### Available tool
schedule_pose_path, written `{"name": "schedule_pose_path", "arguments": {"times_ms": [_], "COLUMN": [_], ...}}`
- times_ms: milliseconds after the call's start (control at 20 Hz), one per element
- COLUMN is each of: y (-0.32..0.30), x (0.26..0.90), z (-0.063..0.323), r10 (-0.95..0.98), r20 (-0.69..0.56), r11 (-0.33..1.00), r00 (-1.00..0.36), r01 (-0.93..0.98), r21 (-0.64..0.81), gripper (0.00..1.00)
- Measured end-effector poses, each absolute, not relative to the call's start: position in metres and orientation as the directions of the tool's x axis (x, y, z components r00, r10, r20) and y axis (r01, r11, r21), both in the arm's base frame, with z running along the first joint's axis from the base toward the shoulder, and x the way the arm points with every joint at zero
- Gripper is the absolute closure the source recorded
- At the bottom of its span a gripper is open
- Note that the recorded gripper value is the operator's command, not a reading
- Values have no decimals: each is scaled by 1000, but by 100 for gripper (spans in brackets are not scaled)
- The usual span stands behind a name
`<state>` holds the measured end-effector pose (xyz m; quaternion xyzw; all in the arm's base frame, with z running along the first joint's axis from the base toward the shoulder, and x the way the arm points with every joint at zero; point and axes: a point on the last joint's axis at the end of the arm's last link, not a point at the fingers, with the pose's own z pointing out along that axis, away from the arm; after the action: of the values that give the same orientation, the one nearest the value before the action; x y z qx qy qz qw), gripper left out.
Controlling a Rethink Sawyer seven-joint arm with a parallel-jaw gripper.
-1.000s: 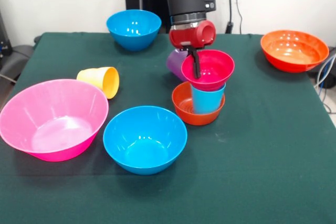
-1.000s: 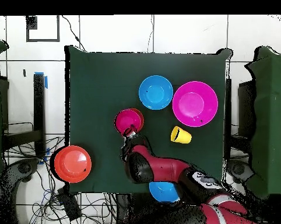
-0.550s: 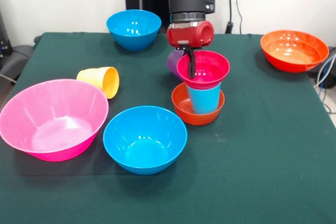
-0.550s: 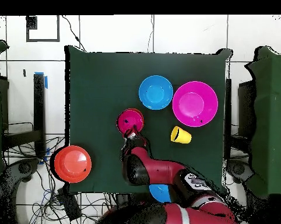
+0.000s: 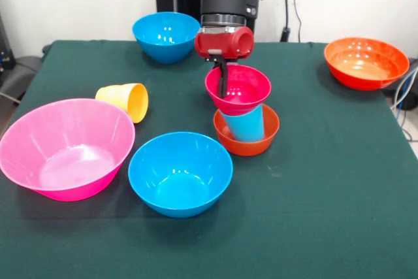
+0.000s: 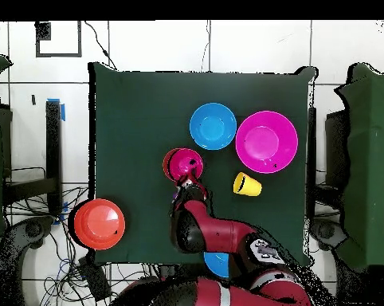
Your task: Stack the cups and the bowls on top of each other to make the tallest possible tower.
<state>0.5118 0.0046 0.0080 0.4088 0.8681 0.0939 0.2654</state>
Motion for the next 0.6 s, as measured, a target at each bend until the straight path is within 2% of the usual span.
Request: {"name": "schedule_pose_path", "arguments": {"times_ms": [600], "y": [-5], "x": [523], "z": [9], "r10": [787], "r20": [-373], "r11": [615], "r00": [-491], "r01": [668], "r21": [418], "gripper": [100]}}
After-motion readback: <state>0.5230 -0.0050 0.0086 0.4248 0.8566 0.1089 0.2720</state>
